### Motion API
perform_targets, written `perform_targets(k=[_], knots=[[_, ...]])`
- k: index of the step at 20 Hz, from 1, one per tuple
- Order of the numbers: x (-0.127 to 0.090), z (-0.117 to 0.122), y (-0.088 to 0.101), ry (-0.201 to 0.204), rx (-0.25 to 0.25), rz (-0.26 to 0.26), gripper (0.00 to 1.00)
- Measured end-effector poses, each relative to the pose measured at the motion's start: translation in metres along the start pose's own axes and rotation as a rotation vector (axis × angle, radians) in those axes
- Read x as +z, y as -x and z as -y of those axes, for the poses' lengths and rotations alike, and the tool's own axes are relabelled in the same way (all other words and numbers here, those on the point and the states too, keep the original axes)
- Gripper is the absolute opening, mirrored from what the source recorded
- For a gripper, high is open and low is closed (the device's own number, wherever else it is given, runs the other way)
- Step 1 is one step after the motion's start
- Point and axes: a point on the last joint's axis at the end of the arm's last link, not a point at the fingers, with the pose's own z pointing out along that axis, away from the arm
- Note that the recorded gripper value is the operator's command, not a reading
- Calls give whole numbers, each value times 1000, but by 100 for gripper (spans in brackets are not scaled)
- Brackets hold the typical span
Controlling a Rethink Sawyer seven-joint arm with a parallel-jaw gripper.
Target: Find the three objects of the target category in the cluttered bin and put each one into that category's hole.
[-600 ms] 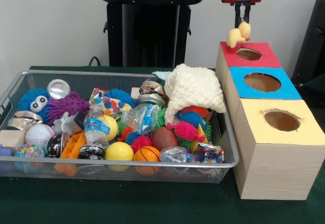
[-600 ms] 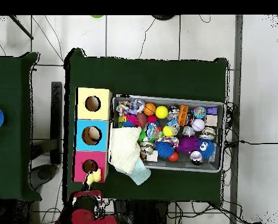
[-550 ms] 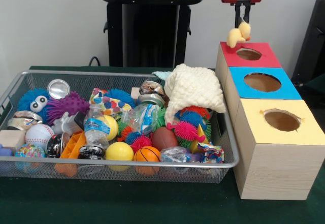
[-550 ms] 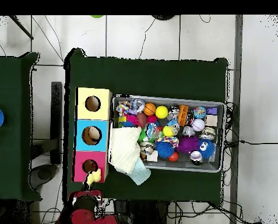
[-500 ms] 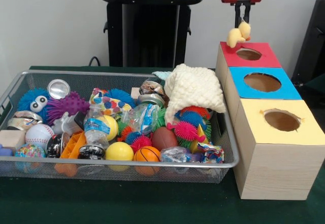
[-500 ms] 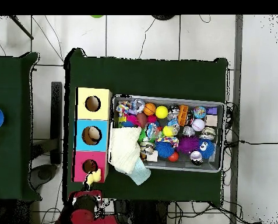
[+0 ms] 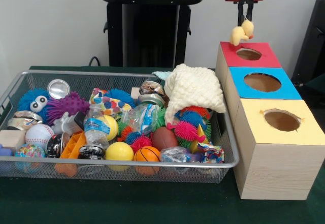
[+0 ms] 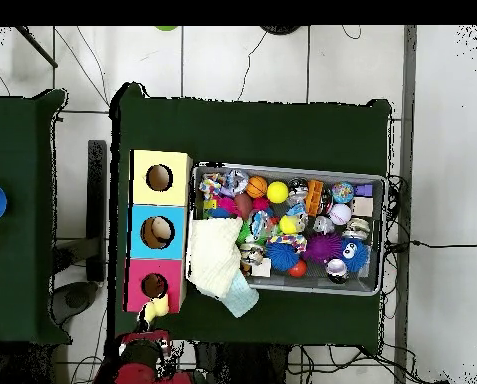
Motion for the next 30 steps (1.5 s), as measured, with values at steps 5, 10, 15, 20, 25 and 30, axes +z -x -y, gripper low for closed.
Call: perform_targets(k=[5, 10, 15, 20, 25, 30], knots=[[-1, -9, -4, 7, -23, 0, 0], [2, -19, -13, 13, -45, -18, 0], [5, -22, -15, 12, -39, -29, 0], [6, -23, -9, 9, -12, -24, 0], [7, -24, -3, 7, 11, -19, 0], [6, -24, 5, 0, 31, -31, 0]])
